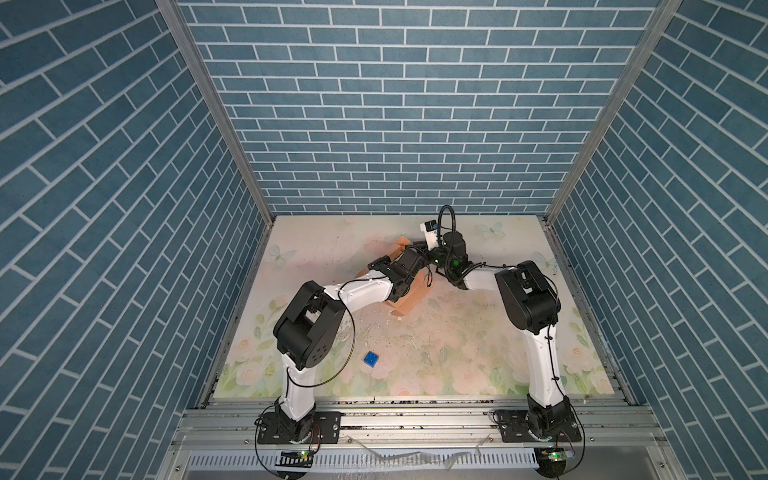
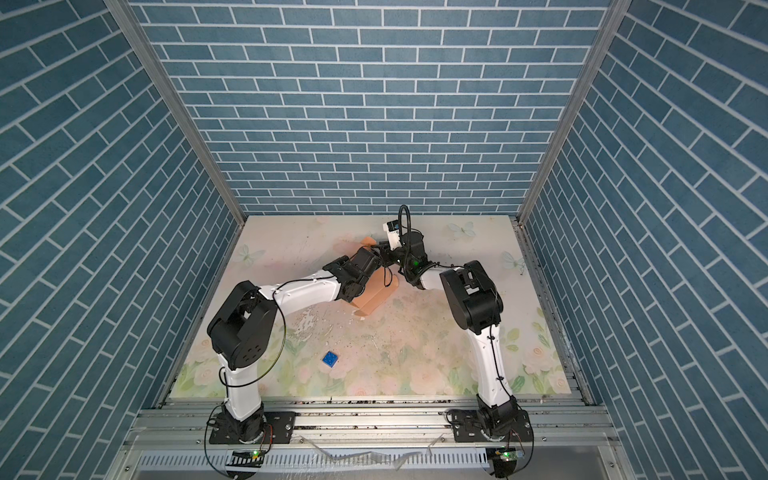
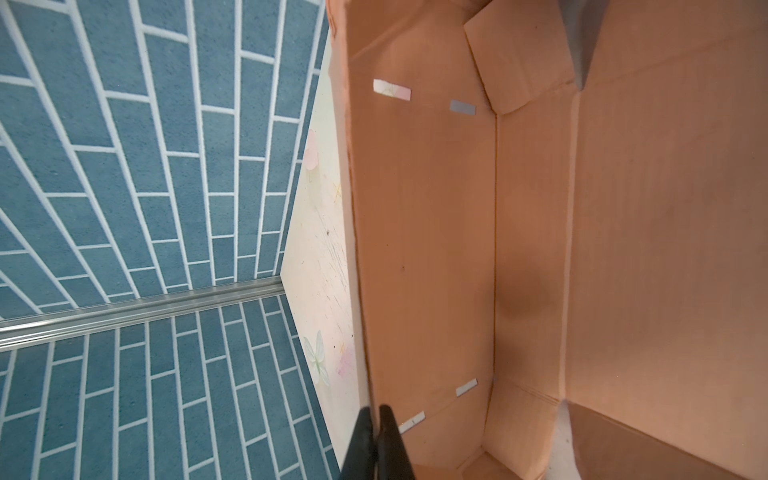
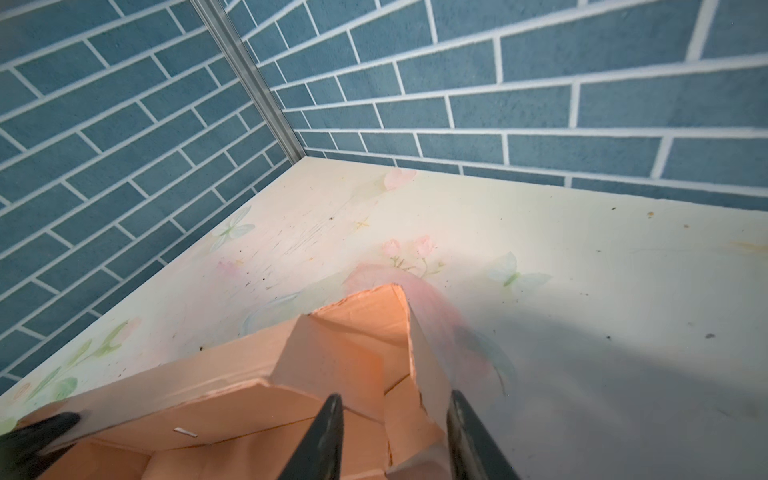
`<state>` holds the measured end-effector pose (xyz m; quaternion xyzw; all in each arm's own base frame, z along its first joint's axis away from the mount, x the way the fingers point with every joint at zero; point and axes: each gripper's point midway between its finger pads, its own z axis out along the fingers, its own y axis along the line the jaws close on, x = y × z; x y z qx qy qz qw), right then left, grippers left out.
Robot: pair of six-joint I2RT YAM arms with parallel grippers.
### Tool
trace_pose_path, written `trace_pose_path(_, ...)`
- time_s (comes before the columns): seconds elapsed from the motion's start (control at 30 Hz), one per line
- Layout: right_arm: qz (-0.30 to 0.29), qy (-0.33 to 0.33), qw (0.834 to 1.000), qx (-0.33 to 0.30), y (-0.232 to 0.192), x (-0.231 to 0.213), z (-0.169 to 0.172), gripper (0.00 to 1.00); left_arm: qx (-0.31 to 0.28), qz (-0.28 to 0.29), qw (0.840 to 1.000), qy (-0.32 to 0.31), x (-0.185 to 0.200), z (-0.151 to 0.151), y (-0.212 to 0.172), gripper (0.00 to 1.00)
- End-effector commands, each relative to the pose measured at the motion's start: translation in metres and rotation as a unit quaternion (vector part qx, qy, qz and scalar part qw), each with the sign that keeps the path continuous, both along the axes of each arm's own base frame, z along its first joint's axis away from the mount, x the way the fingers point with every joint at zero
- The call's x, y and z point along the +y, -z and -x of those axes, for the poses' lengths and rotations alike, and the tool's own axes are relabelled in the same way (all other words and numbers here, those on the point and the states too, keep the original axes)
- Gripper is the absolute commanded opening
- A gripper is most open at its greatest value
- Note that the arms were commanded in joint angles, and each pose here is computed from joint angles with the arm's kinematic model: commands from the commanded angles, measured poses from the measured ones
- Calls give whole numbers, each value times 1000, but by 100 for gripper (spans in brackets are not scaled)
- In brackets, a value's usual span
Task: Fold the paper box
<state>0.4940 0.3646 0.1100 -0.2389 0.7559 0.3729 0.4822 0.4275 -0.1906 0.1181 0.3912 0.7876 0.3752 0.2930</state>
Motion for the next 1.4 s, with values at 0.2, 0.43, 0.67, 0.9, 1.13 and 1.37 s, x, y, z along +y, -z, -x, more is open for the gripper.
trace_pose_path(0.2,15,-5,1000,20,7,8,4,42,30,4,999,16,-5,9,11,6)
trace_pose_path(0.43,-27,33,999,31,-3,-12,2,41,32,3,999,16,-6,9,13,6)
trace_pose_path(0.67,-124,76,987,71,-35,-44,-2,39,32,4,999,16,-5,9,11,6)
trace_pose_path(0.9,-210,115,961,141,-45,-62,6,38,31,0,999,18,-7,11,11,6)
trace_pose_path(1.13,-303,119,919,222,-44,-59,5,37,29,-10,999,24,-11,12,13,6)
trace_pose_path(1.37,-358,109,881,288,-34,-48,4,37,30,-13,999,24,-11,12,14,6)
